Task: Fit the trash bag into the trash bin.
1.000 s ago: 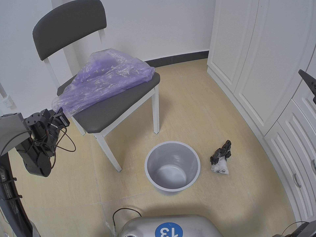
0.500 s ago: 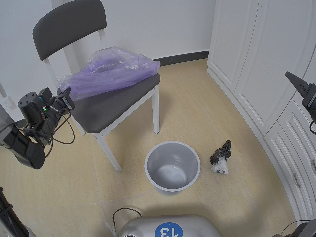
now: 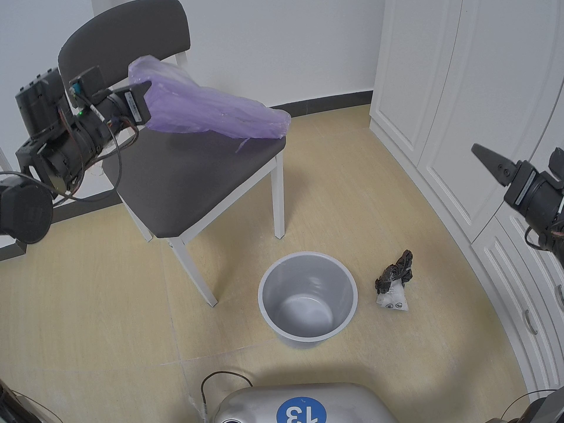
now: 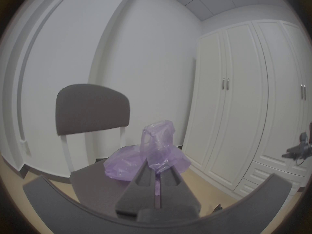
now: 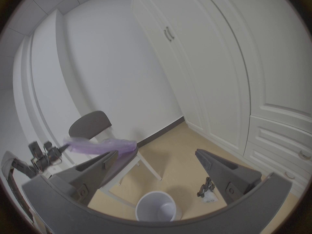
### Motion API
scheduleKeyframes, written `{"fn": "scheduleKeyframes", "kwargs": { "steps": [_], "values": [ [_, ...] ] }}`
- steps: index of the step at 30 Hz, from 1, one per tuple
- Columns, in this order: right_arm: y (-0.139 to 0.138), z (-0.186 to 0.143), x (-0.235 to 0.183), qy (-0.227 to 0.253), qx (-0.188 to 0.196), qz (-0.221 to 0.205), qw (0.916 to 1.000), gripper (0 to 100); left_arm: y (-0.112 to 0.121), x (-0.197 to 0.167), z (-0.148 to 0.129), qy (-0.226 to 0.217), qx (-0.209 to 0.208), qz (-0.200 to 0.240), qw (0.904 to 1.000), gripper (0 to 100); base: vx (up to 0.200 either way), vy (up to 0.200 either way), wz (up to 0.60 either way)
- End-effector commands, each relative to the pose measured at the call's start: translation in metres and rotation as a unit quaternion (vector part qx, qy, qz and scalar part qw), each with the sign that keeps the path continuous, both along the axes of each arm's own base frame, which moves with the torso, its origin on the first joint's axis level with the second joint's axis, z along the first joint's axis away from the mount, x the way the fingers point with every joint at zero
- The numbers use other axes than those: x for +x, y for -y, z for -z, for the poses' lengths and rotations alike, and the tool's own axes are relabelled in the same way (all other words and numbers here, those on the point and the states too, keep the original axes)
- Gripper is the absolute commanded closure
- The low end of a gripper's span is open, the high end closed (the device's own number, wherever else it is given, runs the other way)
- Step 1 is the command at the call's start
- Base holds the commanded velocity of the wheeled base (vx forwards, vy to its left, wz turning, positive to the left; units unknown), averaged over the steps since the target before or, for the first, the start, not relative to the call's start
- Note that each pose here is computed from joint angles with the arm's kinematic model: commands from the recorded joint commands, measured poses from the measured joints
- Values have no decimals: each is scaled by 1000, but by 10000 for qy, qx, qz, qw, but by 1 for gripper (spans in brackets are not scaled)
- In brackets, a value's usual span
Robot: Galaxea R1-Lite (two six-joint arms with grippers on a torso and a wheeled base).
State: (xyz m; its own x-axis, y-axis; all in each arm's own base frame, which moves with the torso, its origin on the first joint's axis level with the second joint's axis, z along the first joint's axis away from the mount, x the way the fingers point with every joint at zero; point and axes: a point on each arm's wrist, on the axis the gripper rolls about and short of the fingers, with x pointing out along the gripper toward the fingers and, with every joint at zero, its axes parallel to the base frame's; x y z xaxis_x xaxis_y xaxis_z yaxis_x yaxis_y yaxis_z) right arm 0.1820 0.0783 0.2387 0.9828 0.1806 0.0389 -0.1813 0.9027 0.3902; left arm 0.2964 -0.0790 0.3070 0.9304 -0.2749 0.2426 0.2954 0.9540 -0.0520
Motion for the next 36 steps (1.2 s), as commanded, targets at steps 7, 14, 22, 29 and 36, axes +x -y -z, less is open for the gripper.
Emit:
{"fn": "scheduleKeyframes", "kwargs": {
  "steps": [7,14,22,29,36],
  "values": [
    [-29,39,23,-495,-210,-332,9980,0,30,-28,-50,324,77,582,9978,100,0,0,0],
    [-32,53,34,-512,-206,-316,9980,0,48,-56,-80,237,437,1001,9937,100,0,0,0],
    [-34,83,57,-965,-404,-160,9944,0,59,-58,-93,344,573,1066,9920,100,0,0,0],
    [-46,108,79,-1043,-352,-154,9938,0,66,-66,-96,402,542,1245,9899,100,0,0,0],
    [-44,102,80,-755,-74,-223,9969,0,73,-74,-95,411,546,1448,9871,100,0,0,0]
  ]
}}
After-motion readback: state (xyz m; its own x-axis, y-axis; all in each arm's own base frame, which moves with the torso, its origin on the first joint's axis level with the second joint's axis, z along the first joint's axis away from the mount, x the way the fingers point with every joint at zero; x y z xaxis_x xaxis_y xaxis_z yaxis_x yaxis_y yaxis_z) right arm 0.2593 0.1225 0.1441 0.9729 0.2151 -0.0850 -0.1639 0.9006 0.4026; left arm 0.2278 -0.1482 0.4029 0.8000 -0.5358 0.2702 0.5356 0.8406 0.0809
